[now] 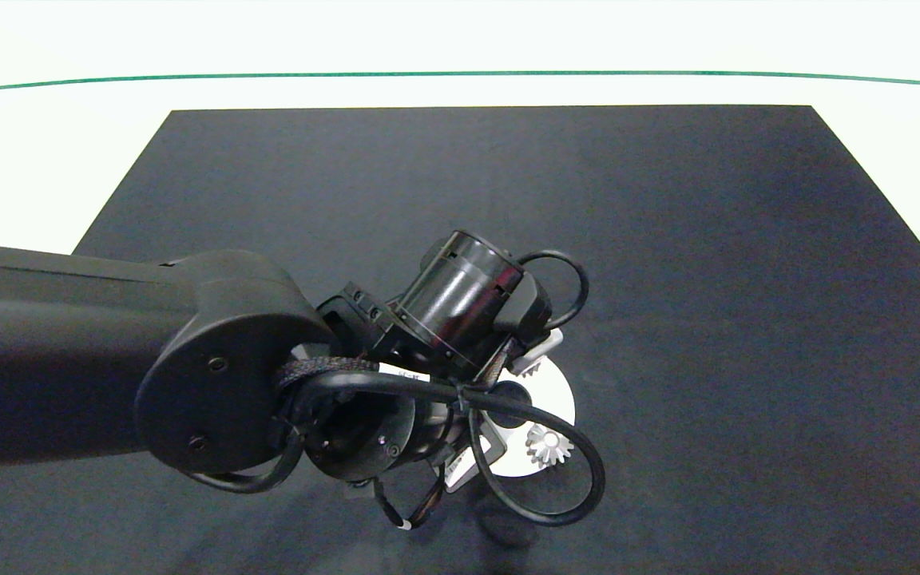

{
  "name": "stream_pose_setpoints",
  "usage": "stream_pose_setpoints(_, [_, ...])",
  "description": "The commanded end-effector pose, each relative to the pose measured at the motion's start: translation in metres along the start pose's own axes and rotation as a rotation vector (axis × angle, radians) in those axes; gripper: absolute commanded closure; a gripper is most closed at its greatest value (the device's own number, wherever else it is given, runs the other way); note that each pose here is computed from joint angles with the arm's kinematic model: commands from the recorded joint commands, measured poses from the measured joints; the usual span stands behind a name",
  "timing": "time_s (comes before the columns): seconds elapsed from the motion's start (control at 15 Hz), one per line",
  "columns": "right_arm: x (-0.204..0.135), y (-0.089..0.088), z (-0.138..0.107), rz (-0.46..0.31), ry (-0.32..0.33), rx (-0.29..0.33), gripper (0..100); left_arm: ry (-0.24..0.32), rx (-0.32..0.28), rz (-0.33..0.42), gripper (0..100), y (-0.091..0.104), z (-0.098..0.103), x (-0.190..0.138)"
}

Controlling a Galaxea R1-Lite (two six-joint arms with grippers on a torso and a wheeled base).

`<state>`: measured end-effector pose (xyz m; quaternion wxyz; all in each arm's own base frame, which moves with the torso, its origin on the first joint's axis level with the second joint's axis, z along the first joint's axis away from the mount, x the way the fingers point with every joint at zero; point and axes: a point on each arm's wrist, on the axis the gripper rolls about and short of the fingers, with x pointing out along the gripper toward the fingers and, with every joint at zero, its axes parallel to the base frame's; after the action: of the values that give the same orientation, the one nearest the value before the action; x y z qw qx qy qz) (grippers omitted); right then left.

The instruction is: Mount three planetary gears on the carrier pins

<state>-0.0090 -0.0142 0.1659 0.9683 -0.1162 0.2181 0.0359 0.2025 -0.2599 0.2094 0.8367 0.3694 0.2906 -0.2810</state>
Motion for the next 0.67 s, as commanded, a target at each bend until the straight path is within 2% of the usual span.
stream_pose_setpoints(0.07, [0.0001,0.0000,-0.0001,-0.002,0.004,-0.002,0,0.006,0.005,0.000,100,-0.0011,-0.0012,0.0005])
stream_pose_setpoints(0.67, [-0.0004,-0.0002,0.0001,-0.002,0.001,0.000,0,-0.004,0.005,0.001,100,-0.0009,0.0015,0.0006])
